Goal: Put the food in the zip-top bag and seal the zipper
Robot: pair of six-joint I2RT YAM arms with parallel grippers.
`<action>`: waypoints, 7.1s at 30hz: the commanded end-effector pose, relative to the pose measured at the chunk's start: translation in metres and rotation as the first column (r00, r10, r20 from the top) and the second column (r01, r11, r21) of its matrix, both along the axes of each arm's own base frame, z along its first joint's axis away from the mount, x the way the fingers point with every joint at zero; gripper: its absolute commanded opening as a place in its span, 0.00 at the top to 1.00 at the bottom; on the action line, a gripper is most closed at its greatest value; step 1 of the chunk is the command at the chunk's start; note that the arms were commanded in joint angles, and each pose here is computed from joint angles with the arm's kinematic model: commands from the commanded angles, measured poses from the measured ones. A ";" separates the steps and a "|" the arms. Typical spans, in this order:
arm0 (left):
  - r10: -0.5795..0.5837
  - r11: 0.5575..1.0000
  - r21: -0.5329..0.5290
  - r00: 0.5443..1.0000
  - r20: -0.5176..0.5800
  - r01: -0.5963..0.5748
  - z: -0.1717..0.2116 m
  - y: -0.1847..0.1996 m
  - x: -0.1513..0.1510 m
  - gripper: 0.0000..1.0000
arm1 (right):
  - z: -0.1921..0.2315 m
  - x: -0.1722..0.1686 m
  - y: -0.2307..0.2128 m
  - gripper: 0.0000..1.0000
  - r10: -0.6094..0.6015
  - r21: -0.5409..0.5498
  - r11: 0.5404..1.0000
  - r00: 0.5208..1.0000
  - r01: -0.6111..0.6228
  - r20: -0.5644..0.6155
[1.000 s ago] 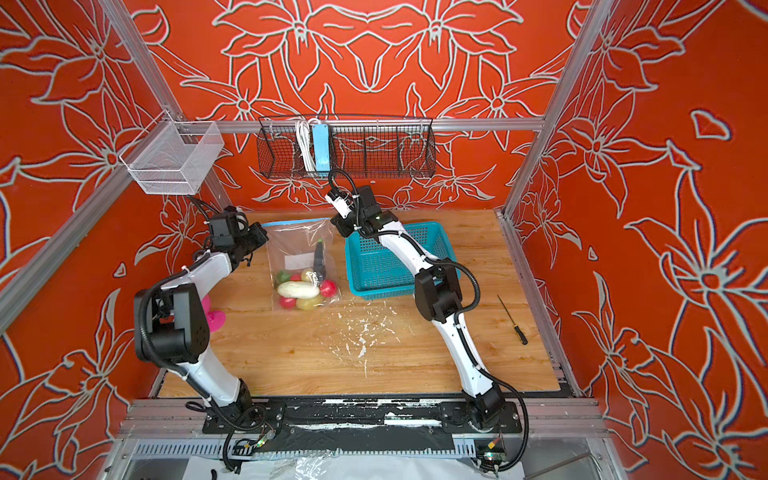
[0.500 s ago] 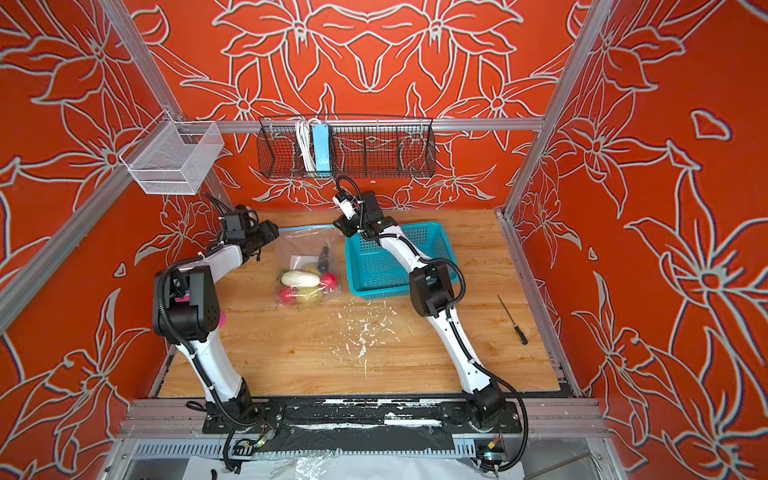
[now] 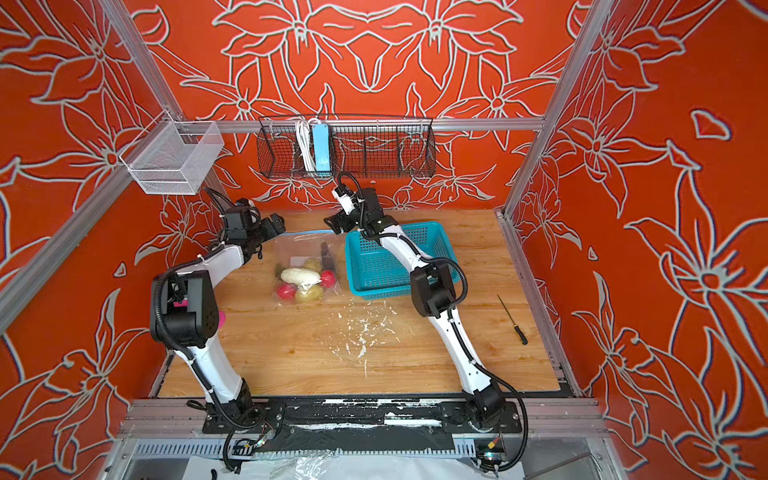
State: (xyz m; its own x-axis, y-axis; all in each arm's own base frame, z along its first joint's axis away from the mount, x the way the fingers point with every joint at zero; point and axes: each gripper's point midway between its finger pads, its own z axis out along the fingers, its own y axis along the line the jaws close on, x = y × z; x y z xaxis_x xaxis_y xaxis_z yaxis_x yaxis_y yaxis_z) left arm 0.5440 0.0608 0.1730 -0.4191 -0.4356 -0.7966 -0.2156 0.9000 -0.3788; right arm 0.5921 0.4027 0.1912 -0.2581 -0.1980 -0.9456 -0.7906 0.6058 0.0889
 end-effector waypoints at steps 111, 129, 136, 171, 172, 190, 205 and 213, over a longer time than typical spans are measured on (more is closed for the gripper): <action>0.053 0.931 0.364 0.998 -0.031 -0.038 -0.086 -0.022 -0.184 0.03 | -0.050 -0.262 -0.462 0.02 -0.969 -0.167 0.157 0.184 0.973 0.163; 0.051 0.930 0.365 0.998 -0.031 -0.036 -0.086 -0.022 -0.184 0.03 | -0.075 -0.244 -0.454 0.02 -0.954 -0.061 0.268 0.273 0.962 0.125; 0.049 0.930 0.365 0.998 -0.030 -0.035 -0.085 -0.022 -0.184 0.03 | -0.080 -0.236 -0.439 0.02 -0.924 -0.092 0.355 0.364 0.931 0.119; 0.049 0.930 0.365 0.998 -0.032 -0.034 -0.086 -0.022 -0.184 0.03 | -0.094 -0.226 -0.432 0.02 -0.905 -0.127 0.394 0.408 0.910 0.117; 0.049 0.930 0.365 0.998 -0.031 -0.035 -0.086 -0.022 -0.184 0.03 | -0.094 -0.226 -0.432 0.02 -0.905 -0.124 0.395 0.409 0.910 0.118; 0.049 0.930 0.365 0.998 -0.031 -0.035 -0.086 -0.022 -0.184 0.03 | -0.094 -0.226 -0.432 0.02 -0.905 -0.126 0.395 0.410 0.910 0.116; 0.044 0.932 0.362 0.998 -0.033 -0.029 -0.086 -0.023 -0.184 0.03 | -0.094 -0.225 -0.430 0.02 -0.902 -0.133 0.399 0.414 0.907 0.121; 0.044 0.932 0.362 0.999 -0.032 -0.029 -0.086 -0.023 -0.184 0.03 | -0.094 -0.225 -0.430 0.02 -0.902 -0.132 0.400 0.415 0.907 0.120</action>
